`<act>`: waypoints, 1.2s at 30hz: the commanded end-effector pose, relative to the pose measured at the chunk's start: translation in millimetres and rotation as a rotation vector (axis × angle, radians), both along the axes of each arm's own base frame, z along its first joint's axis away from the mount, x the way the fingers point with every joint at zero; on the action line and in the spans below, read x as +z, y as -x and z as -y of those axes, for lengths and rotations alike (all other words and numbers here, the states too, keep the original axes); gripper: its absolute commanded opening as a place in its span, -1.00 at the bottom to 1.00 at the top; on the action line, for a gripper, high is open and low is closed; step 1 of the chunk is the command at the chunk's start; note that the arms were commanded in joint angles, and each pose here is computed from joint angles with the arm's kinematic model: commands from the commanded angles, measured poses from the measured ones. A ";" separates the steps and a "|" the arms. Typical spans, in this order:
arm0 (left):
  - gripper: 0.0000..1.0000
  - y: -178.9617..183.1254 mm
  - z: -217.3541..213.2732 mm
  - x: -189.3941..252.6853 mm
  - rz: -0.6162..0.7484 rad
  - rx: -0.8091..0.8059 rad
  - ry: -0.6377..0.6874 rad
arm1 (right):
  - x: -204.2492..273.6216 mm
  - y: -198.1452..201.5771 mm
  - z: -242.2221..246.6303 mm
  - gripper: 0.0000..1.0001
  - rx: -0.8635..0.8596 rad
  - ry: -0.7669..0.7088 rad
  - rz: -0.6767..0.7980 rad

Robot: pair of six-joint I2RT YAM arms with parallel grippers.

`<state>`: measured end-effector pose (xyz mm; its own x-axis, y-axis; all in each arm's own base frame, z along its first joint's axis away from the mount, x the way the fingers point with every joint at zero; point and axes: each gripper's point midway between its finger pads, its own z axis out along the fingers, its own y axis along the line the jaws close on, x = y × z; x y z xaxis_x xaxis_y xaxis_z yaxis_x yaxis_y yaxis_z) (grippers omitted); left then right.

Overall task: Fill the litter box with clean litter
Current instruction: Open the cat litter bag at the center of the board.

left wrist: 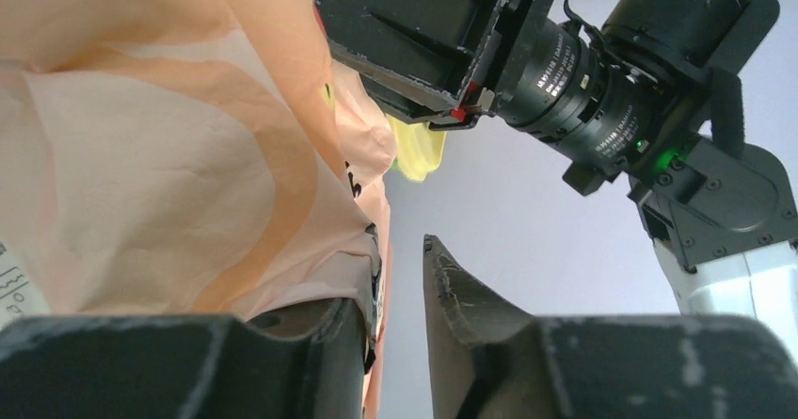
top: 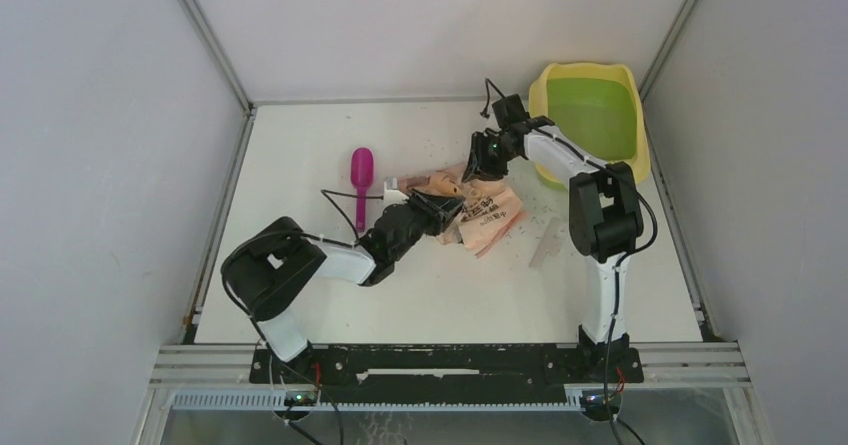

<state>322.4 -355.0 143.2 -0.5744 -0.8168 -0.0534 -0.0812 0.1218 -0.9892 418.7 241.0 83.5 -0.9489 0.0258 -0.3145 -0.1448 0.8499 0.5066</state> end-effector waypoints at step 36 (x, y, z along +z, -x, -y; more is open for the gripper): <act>-0.89 70.5 -127.3 -21.3 -0.056 -0.229 -0.672 | 34.8 19.7 21.8 0.33 -0.031 -0.105 0.029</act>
<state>249.6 -242.4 172.6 -0.7204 -0.5159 -0.4635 0.0435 0.6334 -0.7726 391.1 214.1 88.3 -0.9626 0.0826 -0.2581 -0.0811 0.8210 0.5652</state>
